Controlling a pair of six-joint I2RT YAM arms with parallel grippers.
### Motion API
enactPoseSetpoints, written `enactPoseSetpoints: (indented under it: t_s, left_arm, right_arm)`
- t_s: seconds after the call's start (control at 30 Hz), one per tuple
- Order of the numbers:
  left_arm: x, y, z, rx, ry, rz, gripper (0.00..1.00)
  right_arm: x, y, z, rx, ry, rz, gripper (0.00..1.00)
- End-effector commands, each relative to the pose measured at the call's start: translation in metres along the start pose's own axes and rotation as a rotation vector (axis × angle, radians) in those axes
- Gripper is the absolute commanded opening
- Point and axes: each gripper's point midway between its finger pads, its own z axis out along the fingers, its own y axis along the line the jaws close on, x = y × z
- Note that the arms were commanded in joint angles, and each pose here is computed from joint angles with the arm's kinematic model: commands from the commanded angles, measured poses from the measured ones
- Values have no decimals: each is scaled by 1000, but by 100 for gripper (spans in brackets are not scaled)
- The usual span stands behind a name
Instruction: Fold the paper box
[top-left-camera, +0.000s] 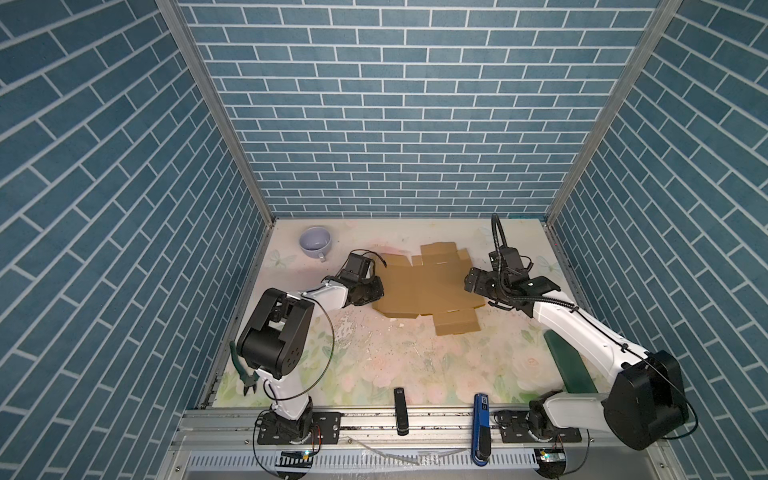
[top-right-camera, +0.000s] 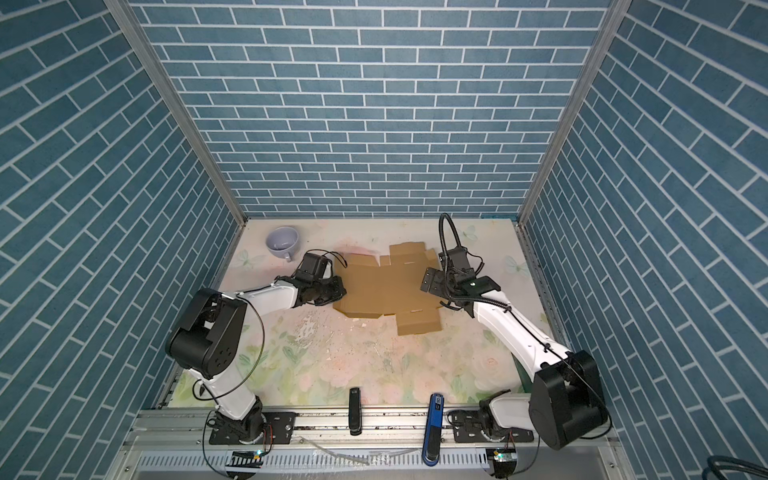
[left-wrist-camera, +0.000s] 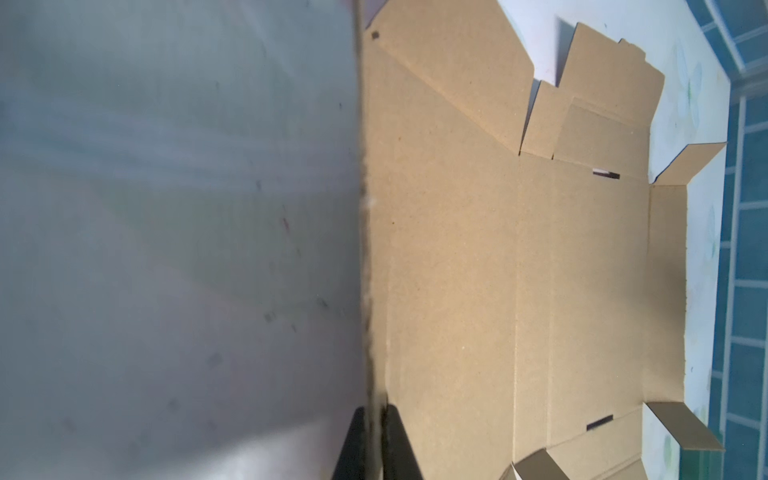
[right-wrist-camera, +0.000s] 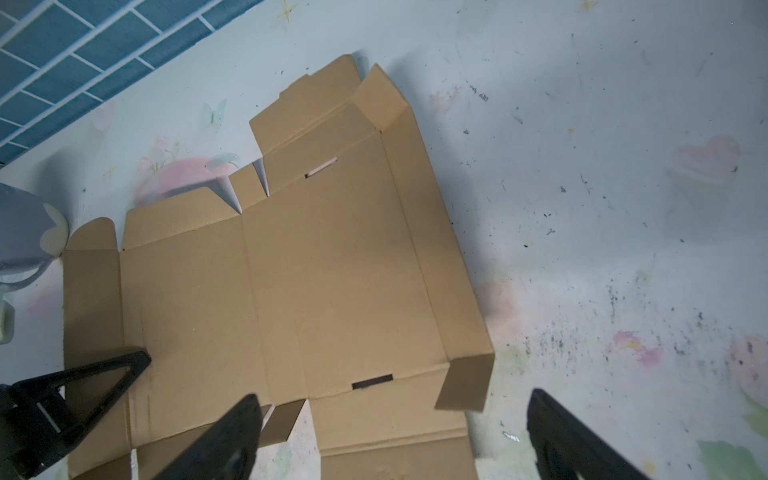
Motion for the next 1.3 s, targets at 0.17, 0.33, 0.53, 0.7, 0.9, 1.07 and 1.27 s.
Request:
enactPoseSetpoints:
  t_s: [0.17, 0.33, 0.53, 0.7, 0.9, 1.07, 1.27]
  left_arm:
    - [4, 4, -26, -160, -349, -260, 10]
    - [15, 25, -45, -231, -435, -384, 10]
    - [40, 15, -42, -229, -380, -386, 34]
    - [60, 11, -44, -243, -316, -324, 56]
    - [70, 6, -67, -240, -242, -215, 66]
    - [71, 17, -98, -291, -225, -118, 74]
    - [52, 18, -126, -285, -254, 4, 80]
  right_arm:
    - [5, -5, -13, -11, -7, 88, 72]
    - [14, -9, -10, 0, 20, 103, 70]
    - [21, -11, 5, 12, 45, 142, 69]
    - [22, -8, 13, -5, 48, 155, 68]
    - [24, -10, 23, 7, 51, 153, 67]
    - [24, -8, 34, -1, 51, 178, 66]
    - [29, -7, 54, -8, 63, 220, 63]
